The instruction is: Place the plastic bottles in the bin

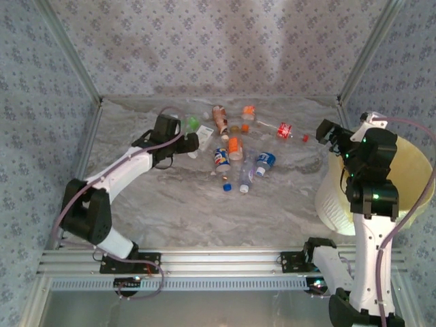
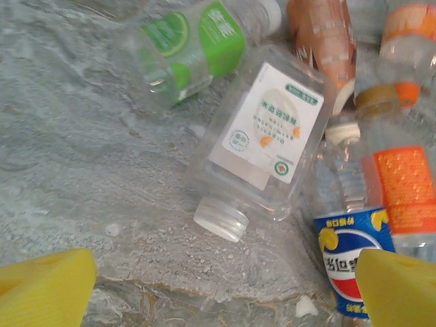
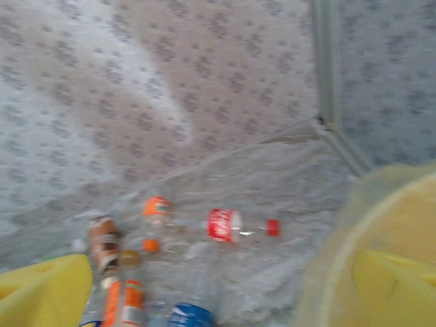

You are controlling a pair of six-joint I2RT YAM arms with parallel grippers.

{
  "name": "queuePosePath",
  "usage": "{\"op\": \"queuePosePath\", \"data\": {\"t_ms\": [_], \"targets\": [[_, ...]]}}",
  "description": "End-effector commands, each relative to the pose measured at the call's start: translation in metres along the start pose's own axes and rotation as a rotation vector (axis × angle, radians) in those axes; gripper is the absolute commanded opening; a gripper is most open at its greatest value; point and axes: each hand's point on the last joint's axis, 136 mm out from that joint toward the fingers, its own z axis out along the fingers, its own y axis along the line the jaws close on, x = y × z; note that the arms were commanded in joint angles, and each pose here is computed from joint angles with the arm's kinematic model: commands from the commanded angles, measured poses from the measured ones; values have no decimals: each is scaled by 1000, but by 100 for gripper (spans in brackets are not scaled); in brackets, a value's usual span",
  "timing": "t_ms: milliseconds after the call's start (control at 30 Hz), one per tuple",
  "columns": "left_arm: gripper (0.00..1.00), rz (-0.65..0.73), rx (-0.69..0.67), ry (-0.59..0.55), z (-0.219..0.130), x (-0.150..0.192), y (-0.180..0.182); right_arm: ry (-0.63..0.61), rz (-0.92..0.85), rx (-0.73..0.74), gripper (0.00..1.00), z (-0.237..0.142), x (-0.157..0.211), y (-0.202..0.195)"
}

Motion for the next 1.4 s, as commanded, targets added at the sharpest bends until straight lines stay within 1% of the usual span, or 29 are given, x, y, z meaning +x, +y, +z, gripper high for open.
{"op": "queuePosePath", "data": {"t_ms": [0,100,400,533,667,900,1200,1300,1367], "targets": [[98,159,35,109,9,12,-9,-84,22,-217,100,-9,-14,38],[98,218,-9,154,25,15,-3,-111,26,-238,100,-13,-17,41],[98,375,-29,250,74,18,-5,-121,-25,-180,100,-20,-20,33],[98,403,-43,265,95,16,-7,-117,-44,-157,100,-21,-19,29],[98,443,-51,277,109,16,-12,-114,-53,-135,100,-22,-18,25],[98,533,-106,303,130,22,-12,-111,-74,-179,100,-25,-15,33],[98,518,-107,293,143,15,-14,-100,-68,-167,100,-20,-12,30],[94,509,-113,277,144,12,-15,-95,-63,-173,100,-18,-10,30],[89,496,-116,263,142,9,-15,-90,-61,-183,100,-17,-10,32]]}}
